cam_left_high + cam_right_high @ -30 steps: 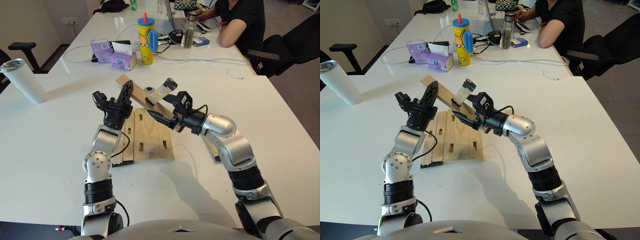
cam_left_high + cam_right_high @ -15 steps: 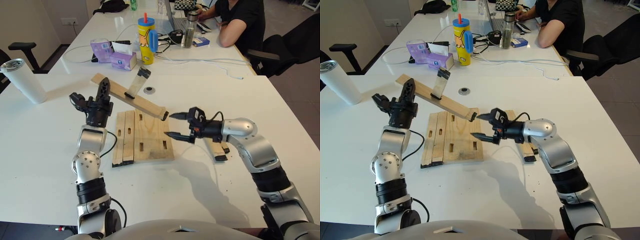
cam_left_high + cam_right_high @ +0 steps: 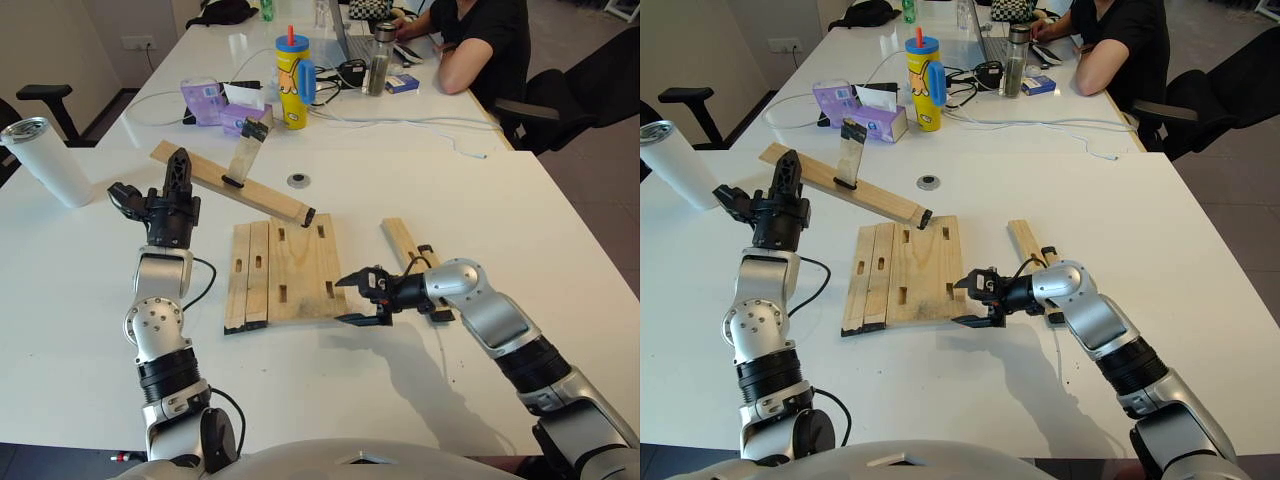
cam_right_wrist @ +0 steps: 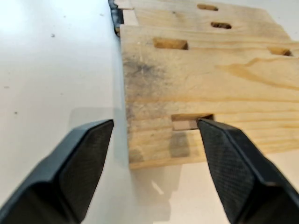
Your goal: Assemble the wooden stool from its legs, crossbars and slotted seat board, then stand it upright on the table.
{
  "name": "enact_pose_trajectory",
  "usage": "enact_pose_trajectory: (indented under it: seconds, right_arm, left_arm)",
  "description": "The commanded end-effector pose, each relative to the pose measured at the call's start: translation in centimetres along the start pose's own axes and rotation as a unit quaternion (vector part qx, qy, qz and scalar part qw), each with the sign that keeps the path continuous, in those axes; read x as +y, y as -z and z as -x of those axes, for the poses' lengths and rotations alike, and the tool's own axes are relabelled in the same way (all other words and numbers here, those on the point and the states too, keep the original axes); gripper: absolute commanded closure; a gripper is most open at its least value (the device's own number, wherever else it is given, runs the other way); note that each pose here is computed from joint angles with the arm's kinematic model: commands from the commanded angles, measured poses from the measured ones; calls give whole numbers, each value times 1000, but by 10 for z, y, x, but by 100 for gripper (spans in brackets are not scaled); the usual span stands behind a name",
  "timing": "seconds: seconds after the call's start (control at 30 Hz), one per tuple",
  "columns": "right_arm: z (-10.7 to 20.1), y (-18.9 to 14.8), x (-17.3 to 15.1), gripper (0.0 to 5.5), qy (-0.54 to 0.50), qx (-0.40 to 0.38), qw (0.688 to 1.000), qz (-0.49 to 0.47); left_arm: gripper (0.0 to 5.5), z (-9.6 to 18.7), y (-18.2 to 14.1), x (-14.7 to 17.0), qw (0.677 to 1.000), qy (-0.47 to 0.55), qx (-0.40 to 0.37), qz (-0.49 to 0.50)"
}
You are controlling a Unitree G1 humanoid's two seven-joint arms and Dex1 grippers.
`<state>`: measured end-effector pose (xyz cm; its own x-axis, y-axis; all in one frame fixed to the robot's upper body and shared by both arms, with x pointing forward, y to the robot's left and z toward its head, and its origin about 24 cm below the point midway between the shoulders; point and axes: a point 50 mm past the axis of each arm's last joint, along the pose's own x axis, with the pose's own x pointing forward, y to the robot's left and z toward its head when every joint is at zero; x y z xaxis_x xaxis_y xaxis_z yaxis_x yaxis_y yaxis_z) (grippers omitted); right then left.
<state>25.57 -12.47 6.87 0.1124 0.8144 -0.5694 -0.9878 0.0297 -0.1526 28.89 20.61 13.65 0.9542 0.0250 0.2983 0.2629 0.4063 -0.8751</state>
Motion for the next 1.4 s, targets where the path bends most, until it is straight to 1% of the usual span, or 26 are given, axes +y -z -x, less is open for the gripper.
enact_pose_trajectory:
  seconds: [0.03,0.13,0.27,0.4,0.5,0.6,0.7,0.87,1.0,1.1,1.3,1.4]
  right_arm:
    - [-5,3,-4,213,-11,19,1000,11]
    - [-10,4,-8,213,0,35,998,47]
    - [-21,13,-7,213,22,62,996,52]
    - [-32,20,-7,213,69,54,996,-34]
    - [-38,20,-7,213,100,48,992,-67]
    - [-41,19,-7,213,111,46,990,-78]
    - [-47,16,-6,213,120,43,989,-81]
    - [-50,17,-9,213,149,48,981,-116]
    - [-51,17,-7,213,152,50,979,-129]
    - [-51,17,-7,213,153,48,978,-134]
    - [-51,15,-5,213,145,48,979,-134]
    - [-51,15,-4,213,140,50,980,-131]
  left_arm:
    - [447,-4,-3,-2,1000,5,-1,6]
    - [447,-5,-2,-2,1000,4,2,6]
    - [447,0,-2,1,1000,-5,3,2]
    - [447,2,2,7,1000,-18,16,-11]
    - [447,4,5,13,999,-29,27,-30]
    - [447,6,8,16,998,-33,35,-47]
    - [447,12,11,26,995,-53,42,-73]
    - [447,23,5,29,991,-69,36,-108]
    - [447,30,0,32,987,-75,38,-136]
    - [447,26,0,35,984,-72,40,-157]
    - [447,9,3,35,979,-51,42,-191]
    - [447,11,1,36,974,-51,44,-216]
